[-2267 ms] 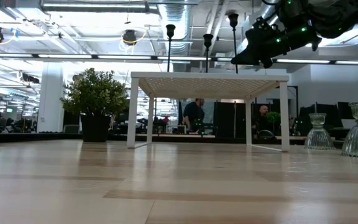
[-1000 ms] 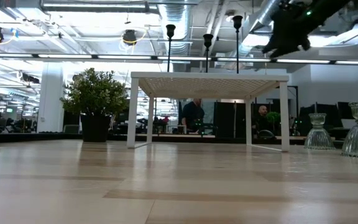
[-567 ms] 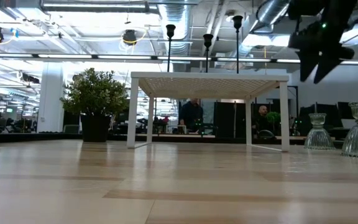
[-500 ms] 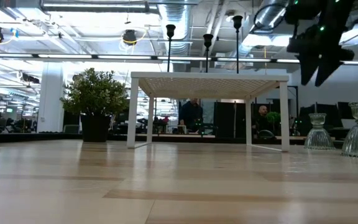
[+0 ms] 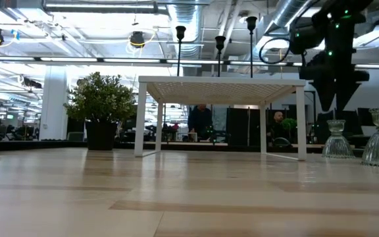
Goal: Pick & Place candle stick holders
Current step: Put the top green candle holder on the shelf aligned with the left black candle holder
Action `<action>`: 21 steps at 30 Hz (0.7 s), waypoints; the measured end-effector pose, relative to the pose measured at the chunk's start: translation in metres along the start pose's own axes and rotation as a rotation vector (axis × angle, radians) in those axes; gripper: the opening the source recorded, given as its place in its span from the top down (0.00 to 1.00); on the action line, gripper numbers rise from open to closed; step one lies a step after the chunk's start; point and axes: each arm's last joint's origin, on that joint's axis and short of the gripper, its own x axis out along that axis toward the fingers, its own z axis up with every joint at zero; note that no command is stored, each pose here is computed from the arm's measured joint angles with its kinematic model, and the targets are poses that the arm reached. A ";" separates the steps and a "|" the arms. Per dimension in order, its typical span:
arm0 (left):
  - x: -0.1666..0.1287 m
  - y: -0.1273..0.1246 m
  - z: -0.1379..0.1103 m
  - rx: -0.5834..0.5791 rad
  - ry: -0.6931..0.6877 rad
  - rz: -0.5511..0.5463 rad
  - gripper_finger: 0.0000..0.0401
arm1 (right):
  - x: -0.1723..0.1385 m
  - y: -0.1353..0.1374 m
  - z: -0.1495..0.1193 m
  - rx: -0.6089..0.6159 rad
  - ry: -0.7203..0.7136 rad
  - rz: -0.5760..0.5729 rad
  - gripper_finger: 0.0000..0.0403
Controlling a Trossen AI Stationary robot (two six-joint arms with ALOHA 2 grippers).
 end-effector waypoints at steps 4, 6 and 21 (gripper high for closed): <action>0.000 0.000 0.000 0.000 0.000 -0.001 0.60 | 0.009 -0.001 -0.001 0.000 0.019 0.057 0.34; 0.000 0.000 0.000 0.000 0.000 -0.001 0.60 | 0.011 -0.001 -0.002 -0.022 0.030 0.074 0.34; 0.000 0.000 0.000 -0.002 0.000 0.000 0.60 | 0.026 0.010 0.004 -0.130 0.087 0.026 0.34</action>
